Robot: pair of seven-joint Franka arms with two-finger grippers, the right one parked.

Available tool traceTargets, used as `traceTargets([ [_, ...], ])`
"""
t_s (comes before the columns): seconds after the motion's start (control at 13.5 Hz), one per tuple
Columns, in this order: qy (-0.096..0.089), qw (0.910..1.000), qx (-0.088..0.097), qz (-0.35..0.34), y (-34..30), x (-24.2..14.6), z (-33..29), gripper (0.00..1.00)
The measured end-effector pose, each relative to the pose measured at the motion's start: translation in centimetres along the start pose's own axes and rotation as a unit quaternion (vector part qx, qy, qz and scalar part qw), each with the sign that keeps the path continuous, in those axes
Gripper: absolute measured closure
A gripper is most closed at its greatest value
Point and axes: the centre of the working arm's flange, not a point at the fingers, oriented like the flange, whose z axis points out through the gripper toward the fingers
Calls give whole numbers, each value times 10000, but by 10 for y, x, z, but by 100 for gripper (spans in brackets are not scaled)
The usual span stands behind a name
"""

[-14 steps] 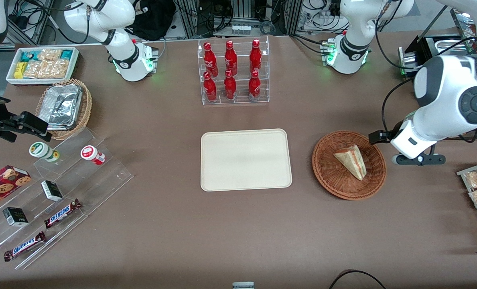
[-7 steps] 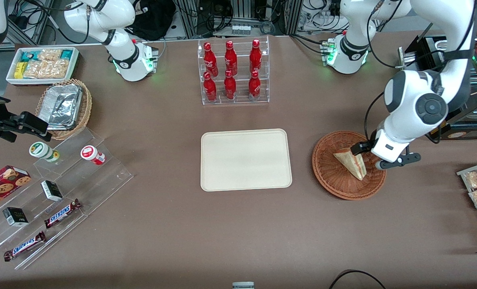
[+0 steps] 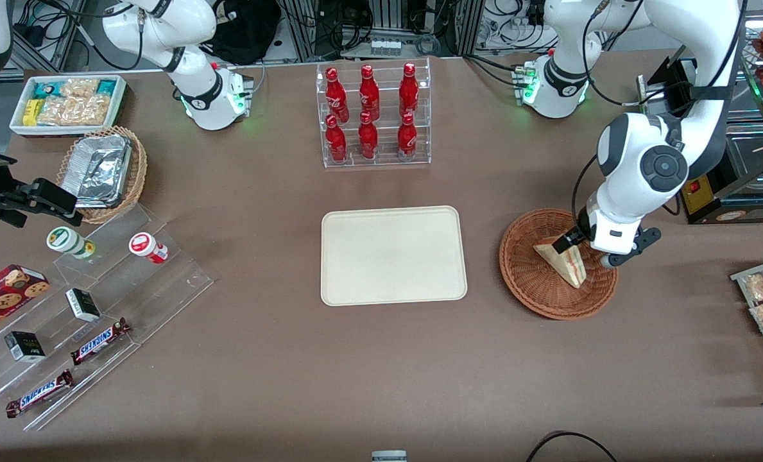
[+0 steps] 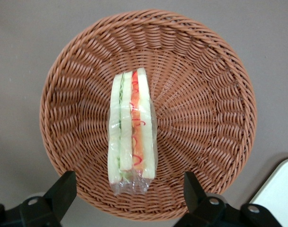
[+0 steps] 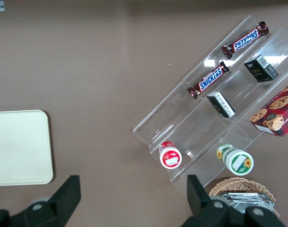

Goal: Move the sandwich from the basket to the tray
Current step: 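Lower the left gripper and close it on the sandwich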

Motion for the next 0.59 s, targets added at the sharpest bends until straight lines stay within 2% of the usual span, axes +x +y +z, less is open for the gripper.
traceTargets([
  [0.3, -48, 9985, 34, -552, 0, -2, 12, 0],
  [0.59, -32, 9978, -11, -659, -1, -3, 32, 0],
])
